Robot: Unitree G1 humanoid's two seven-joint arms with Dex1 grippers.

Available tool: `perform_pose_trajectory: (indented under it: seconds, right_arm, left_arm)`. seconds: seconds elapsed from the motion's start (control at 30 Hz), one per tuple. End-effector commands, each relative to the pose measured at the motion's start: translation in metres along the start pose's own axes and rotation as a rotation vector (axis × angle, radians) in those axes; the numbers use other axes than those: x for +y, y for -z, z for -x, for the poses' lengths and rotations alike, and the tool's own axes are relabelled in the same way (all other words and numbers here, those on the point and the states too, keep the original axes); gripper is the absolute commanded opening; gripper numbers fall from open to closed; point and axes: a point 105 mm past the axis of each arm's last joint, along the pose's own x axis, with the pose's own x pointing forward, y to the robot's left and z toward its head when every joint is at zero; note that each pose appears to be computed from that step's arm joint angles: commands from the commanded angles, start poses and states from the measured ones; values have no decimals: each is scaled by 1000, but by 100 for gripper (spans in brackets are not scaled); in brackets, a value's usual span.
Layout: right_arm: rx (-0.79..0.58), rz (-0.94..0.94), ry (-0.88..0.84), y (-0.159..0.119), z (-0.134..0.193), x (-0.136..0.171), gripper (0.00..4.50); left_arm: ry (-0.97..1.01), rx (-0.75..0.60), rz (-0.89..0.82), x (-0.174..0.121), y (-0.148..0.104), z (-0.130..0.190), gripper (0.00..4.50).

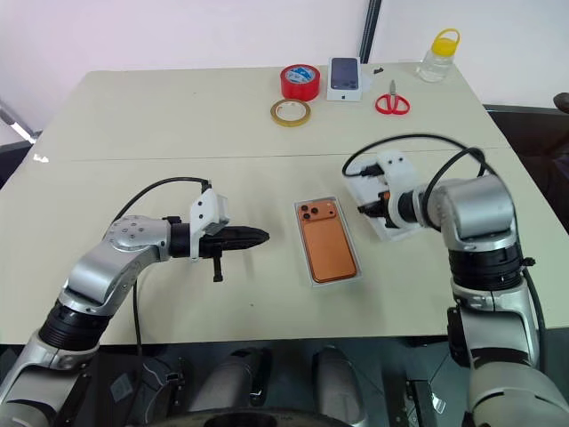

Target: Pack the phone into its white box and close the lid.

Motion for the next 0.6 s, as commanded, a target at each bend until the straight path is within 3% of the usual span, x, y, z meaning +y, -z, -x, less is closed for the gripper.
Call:
perform_pose_trajectory:
  seconds: [0.03,0.17,0.27,0.47,0.6]
  right_arm:
    - [-219,-98,-315,-47,22,36,3]
    - [-236,-162,-641,-48,25,84,3]
    - [-170,-240,-809,-30,19,116,3]
    - [-109,-448,-861,17,8,167,3]
    - [-98,-569,-772,37,-2,177,3]
  left_arm:
    - [-181,-44,10,30,-4,28,15]
    - [-305,-70,38,51,-5,48,15]
    - [-361,-87,48,61,-8,59,15]
    - [-354,-79,25,59,-10,58,15]
    - [-297,-88,30,48,-12,47,15]
